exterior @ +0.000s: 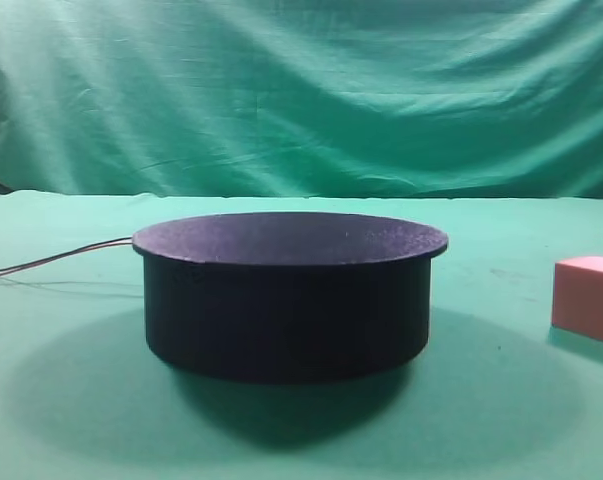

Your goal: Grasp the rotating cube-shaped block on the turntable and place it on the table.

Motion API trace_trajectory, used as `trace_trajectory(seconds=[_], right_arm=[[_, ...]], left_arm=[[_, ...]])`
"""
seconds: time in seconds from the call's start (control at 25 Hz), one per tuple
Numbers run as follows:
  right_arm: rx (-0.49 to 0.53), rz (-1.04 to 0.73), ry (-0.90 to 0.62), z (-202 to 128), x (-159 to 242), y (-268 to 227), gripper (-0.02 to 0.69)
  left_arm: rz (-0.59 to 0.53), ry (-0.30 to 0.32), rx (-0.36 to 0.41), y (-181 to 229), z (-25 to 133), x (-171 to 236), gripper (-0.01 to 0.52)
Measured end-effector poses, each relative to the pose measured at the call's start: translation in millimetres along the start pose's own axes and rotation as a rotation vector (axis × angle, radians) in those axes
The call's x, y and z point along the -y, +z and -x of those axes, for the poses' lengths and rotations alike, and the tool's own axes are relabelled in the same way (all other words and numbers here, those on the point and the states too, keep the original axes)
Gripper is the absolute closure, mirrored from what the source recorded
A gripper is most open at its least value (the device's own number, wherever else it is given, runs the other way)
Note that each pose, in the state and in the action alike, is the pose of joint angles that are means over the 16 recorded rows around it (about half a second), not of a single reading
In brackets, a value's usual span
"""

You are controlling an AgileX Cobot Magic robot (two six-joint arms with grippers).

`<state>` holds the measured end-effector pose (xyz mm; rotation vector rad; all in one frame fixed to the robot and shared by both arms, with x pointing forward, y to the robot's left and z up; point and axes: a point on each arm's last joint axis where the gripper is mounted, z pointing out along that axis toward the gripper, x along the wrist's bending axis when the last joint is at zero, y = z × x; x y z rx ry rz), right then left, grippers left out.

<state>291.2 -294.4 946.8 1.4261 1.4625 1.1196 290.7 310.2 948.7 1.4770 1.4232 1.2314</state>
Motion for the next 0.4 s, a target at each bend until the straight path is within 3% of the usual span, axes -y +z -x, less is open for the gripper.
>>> trace_trajectory(seconds=[0.4], right_arm=[[0.000,-0.004,0.001,0.0,0.7,0.1,0.665]], left_arm=[[0.000,0.000,0.000,0.0,0.0,0.0,0.514]])
